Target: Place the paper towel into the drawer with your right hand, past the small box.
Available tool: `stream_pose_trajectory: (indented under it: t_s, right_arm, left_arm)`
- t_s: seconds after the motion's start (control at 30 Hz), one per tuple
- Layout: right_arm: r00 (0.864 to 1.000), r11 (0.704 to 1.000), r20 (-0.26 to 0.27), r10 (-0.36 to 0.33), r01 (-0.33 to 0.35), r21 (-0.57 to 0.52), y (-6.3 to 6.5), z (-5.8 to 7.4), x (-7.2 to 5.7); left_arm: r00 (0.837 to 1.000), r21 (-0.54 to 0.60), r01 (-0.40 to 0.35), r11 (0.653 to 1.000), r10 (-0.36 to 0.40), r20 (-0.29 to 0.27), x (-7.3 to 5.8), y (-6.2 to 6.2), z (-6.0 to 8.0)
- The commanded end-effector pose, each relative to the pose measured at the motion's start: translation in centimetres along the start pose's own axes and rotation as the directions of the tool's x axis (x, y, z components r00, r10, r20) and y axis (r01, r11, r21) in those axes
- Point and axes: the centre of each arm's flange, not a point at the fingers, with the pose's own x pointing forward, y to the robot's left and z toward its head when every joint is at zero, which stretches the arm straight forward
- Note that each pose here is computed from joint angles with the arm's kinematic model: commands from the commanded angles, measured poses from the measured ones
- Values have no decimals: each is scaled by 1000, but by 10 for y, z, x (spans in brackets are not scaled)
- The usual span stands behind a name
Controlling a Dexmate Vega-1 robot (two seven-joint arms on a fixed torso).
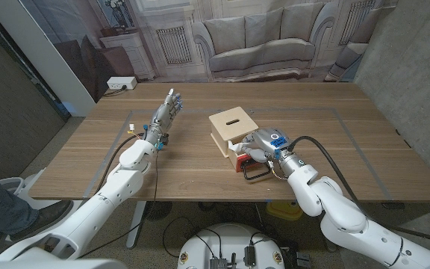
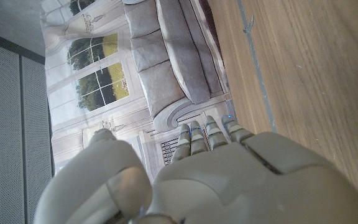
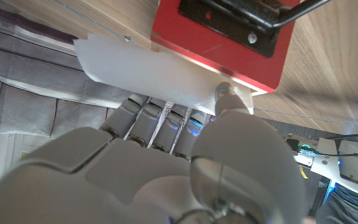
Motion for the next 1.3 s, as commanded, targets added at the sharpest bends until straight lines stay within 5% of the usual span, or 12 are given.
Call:
stream_pose_trajectory:
  t_s: [0.03, 1.3]
  right_arm:
    - [1000, 1000, 6, -2, 2, 2, -3, -1, -1]
    - [999, 999, 47, -27, 25, 40, -18, 1, -3]
  left_arm:
    - [1000, -5, 1, 1000, -1, -4, 2, 0, -3]
    - [1000, -8, 3, 1000, -3, -16, 7, 5, -6]
